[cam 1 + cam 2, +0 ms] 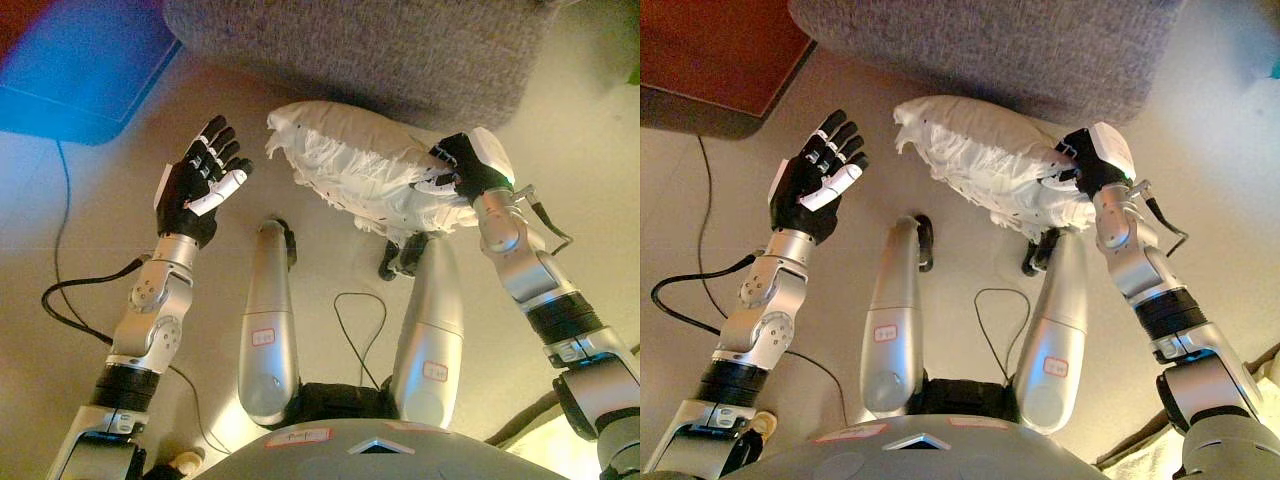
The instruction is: Pick up the pillow and put it on the sofa.
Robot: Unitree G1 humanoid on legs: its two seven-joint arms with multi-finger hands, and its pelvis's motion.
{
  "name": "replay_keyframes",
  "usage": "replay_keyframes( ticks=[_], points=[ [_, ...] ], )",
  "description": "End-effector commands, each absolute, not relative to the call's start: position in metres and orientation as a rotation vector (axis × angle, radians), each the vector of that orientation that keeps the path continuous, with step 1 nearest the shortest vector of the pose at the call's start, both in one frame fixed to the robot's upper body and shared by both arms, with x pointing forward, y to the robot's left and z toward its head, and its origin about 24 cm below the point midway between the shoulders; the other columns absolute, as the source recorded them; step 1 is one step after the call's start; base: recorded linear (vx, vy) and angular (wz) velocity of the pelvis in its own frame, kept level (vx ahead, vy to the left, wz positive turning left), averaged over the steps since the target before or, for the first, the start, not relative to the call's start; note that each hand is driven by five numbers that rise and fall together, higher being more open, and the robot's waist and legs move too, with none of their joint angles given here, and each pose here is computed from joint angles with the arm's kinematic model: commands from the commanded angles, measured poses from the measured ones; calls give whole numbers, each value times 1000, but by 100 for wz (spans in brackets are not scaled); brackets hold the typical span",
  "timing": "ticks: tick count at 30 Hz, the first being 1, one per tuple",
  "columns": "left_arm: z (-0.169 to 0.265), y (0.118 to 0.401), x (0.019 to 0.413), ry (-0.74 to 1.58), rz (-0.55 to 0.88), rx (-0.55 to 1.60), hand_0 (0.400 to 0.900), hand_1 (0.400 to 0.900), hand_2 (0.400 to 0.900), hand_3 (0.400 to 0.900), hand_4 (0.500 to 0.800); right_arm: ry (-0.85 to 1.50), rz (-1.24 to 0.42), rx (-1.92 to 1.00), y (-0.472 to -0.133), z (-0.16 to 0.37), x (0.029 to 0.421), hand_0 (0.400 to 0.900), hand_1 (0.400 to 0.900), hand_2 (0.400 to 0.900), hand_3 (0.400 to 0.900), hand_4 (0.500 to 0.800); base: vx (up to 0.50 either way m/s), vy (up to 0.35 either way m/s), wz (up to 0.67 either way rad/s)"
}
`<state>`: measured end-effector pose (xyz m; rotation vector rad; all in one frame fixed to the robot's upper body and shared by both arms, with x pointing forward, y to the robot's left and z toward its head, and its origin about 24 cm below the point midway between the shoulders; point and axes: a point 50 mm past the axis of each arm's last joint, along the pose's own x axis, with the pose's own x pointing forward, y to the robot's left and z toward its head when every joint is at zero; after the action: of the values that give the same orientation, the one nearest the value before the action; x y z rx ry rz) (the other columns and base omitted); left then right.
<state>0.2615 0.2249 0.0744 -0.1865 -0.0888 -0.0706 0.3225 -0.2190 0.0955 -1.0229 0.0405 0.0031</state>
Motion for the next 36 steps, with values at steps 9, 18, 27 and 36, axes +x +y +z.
replay_keyframes(
  ticks=[9,18,27,36],
  points=[
    [91,228,267,-163,-26,-188,900,900,900,900,800,-536,-50,-923,-202,203,305,400,400,400,400,500,59,57,-11],
    [56,244,249,3,79,-195,900,900,900,900,800,-495,47,-855,-213,187,279,400,400,400,400,500,143,20,-9],
    [32,279,220,95,280,-168,900,900,900,900,800,-420,120,-801,-226,179,262,400,400,400,400,500,124,13,0],
    [27,300,206,118,342,-145,900,900,900,900,800,-379,194,-877,-231,201,278,400,400,400,400,500,72,43,-1]
  ],
)
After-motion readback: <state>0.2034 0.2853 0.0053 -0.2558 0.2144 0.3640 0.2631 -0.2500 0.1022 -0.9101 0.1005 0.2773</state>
